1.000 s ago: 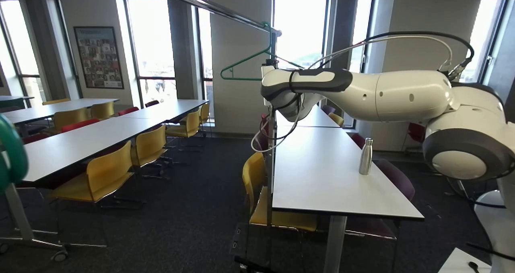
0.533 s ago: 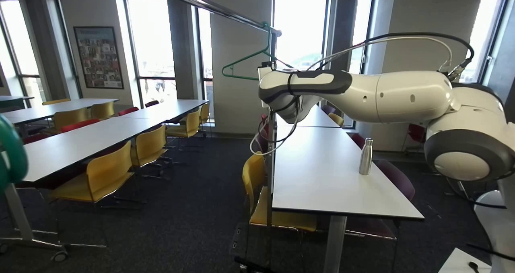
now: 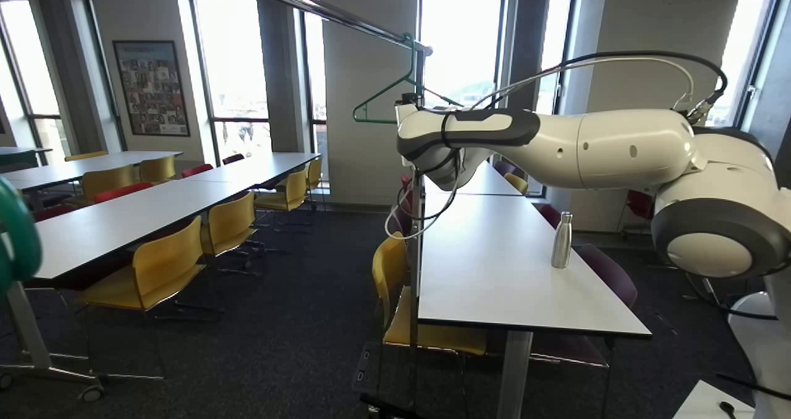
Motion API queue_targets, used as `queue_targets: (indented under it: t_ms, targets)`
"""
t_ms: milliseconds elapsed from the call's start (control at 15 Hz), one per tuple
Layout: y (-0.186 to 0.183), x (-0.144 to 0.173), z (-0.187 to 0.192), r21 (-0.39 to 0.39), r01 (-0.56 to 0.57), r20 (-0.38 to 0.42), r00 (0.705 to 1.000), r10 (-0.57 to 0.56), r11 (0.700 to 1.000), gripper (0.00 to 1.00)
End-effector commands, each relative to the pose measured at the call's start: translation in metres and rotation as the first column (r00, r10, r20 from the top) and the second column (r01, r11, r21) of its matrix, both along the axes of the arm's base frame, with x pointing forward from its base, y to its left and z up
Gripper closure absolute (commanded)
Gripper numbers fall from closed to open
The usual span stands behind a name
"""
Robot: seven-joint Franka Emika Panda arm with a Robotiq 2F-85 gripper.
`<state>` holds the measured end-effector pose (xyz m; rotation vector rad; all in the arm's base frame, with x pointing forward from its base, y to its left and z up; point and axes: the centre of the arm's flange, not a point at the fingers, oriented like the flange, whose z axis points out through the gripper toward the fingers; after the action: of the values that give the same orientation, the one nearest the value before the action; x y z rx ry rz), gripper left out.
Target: Put one green hanger on the table.
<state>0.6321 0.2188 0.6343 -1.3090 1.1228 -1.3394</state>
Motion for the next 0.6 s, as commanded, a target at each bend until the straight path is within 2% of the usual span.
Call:
queue_targets:
  t_ms: [0,400,533]
  targets:
    - [-0.0178,-0.0156,-0.0041,-0.002,-0.009,-0.004,1.0,0.009,1.0,0.0]
    - [-0.0197,-0.0145,-0.0071,-0.01,-0.006,-0.013,1.0,0.006,1.0,0.0]
    - [-0.0223,-0.0138,-0.0044,0.013,0.011,0.001,1.0,-0.011,1.0,0.0]
